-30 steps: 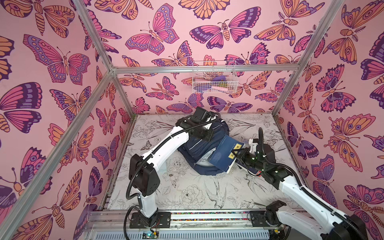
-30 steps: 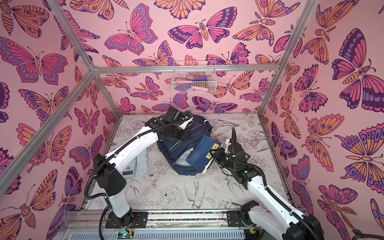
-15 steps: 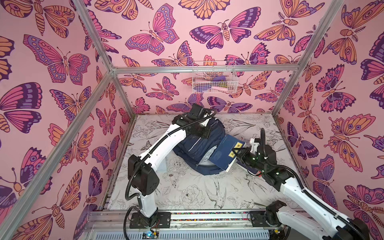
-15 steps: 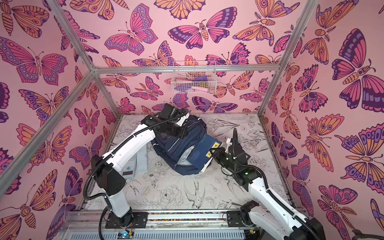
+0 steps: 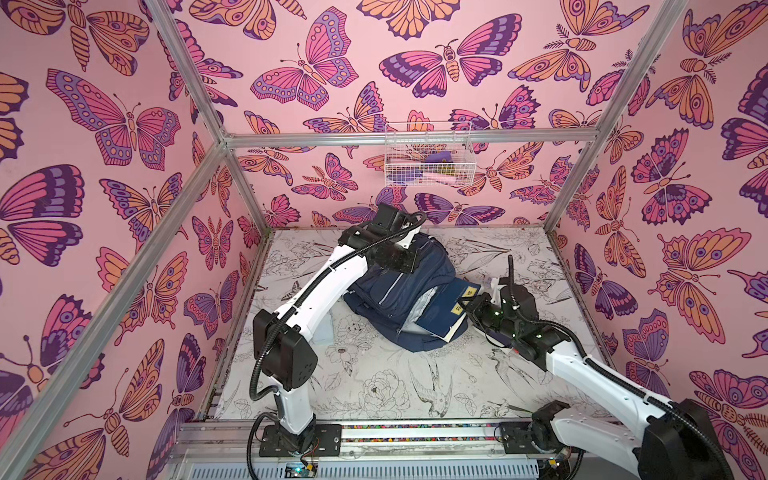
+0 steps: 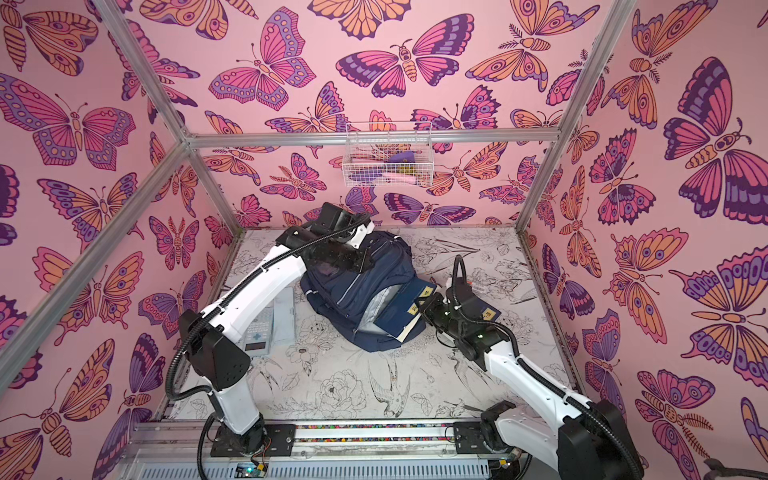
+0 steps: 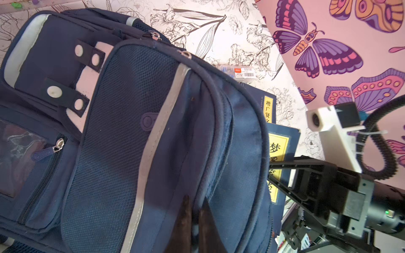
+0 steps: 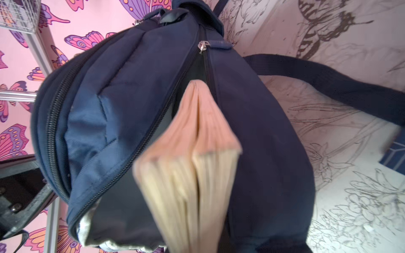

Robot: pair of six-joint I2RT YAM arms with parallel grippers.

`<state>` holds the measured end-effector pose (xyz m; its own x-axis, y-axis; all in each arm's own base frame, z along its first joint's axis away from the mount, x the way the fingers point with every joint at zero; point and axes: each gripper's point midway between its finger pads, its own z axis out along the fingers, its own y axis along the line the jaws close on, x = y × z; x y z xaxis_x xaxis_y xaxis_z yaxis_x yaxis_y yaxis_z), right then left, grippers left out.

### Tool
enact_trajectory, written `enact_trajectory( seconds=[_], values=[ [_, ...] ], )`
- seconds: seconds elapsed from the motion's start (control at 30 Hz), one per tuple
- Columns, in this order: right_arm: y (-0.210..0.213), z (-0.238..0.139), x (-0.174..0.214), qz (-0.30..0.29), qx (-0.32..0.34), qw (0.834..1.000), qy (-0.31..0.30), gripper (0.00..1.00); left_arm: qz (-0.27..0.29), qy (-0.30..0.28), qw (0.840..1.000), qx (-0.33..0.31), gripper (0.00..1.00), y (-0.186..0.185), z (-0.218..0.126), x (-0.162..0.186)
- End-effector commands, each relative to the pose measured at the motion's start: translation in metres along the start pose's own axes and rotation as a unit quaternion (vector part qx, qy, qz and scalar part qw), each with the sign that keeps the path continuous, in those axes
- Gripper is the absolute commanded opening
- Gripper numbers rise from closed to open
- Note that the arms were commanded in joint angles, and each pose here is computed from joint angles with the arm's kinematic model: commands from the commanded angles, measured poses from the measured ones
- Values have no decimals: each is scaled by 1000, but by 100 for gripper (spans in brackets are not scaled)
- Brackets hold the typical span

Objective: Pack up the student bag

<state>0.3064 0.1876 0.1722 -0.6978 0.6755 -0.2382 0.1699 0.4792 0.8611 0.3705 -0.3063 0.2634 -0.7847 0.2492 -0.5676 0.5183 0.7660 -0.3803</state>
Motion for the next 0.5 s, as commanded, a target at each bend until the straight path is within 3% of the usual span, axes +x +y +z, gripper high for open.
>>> enact_trajectory(
  seconds=[0.0,0.27,0.47],
  values=[
    [32,7,-6,-4,-61,998,-8,0,7,-48,997,57,0,-28,-25,-28],
    [93,63,-16,-7,-155,988,-1,0,2,-39,996,84,0,-37,-25,-25],
    [80,111,-6,4,-126,992,-9,0,-1,-33,995,92,0,-37,-21,-24]
  ],
)
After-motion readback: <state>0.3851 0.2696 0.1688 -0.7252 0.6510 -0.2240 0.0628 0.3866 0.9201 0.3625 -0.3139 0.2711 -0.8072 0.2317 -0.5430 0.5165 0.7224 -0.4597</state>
